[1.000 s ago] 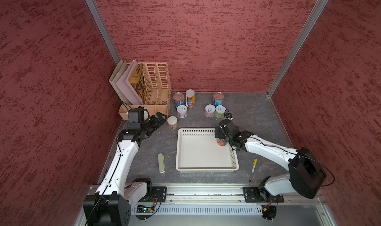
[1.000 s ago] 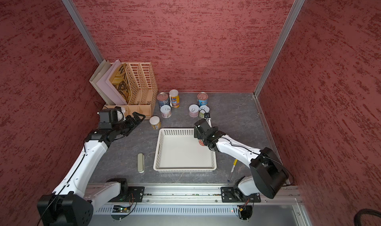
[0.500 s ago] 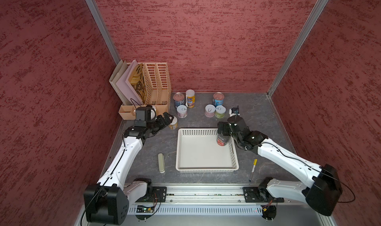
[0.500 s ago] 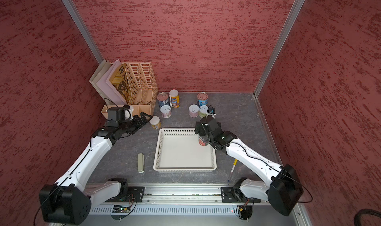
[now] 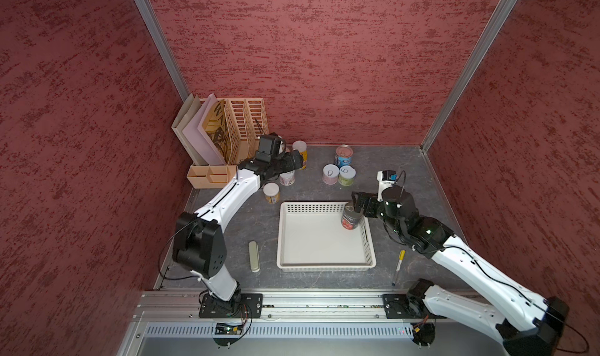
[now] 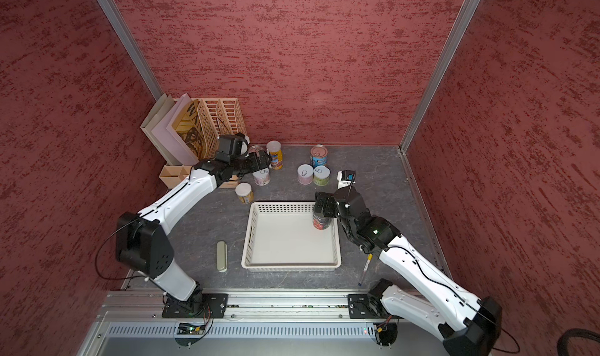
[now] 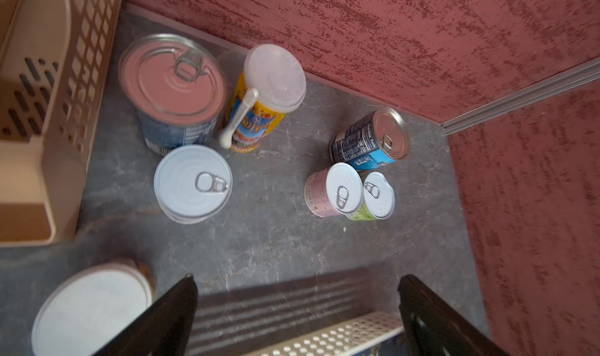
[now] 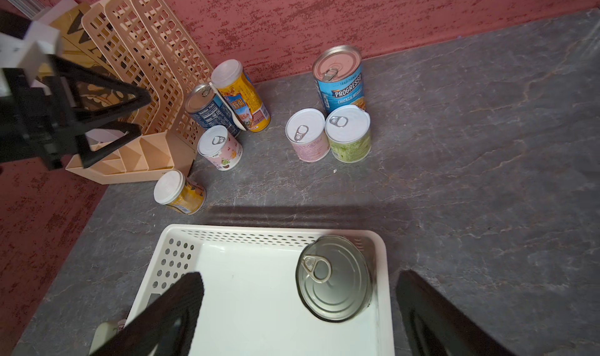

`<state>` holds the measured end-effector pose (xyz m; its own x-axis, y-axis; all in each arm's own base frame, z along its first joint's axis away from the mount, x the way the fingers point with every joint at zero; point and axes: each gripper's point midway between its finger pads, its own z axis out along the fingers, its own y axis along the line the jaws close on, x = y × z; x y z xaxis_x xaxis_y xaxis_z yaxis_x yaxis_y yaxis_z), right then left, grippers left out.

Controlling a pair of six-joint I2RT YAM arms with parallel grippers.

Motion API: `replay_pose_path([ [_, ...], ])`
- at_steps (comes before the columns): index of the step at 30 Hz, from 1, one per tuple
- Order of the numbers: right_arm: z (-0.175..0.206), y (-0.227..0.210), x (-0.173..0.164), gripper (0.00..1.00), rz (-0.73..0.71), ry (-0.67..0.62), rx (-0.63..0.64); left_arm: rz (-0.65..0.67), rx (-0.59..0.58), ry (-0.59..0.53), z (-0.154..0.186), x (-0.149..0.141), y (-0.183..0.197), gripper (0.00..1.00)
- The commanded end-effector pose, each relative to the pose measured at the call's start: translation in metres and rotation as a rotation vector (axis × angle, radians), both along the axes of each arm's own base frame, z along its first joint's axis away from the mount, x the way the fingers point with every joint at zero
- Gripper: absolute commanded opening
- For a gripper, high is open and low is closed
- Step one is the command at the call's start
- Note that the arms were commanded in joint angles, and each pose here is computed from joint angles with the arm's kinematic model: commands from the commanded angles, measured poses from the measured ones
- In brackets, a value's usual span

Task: Put the canned food in the basket
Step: Pick up the canned food from the center of the board.

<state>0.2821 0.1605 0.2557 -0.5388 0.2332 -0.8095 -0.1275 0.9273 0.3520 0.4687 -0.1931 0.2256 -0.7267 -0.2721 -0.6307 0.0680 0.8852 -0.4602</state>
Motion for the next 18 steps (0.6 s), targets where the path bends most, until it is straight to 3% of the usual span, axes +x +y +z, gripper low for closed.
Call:
replay_pose_path([
  [1,0.001,-0.009,-0.005,0.98,-0.022,-0.008,0.012,-0.074,0.152,-0.083,0.005,0.031,-0.007,1.00],
  [8,0.007,-0.009,-0.010,0.98,-0.009,-0.013,0.029,-0.167,0.377,-0.113,-0.010,0.082,-0.015,1.00],
  [18,0.002,-0.002,-0.007,0.98,0.010,0.009,0.024,-0.289,0.586,-0.091,-0.043,0.112,-0.013,1.00],
])
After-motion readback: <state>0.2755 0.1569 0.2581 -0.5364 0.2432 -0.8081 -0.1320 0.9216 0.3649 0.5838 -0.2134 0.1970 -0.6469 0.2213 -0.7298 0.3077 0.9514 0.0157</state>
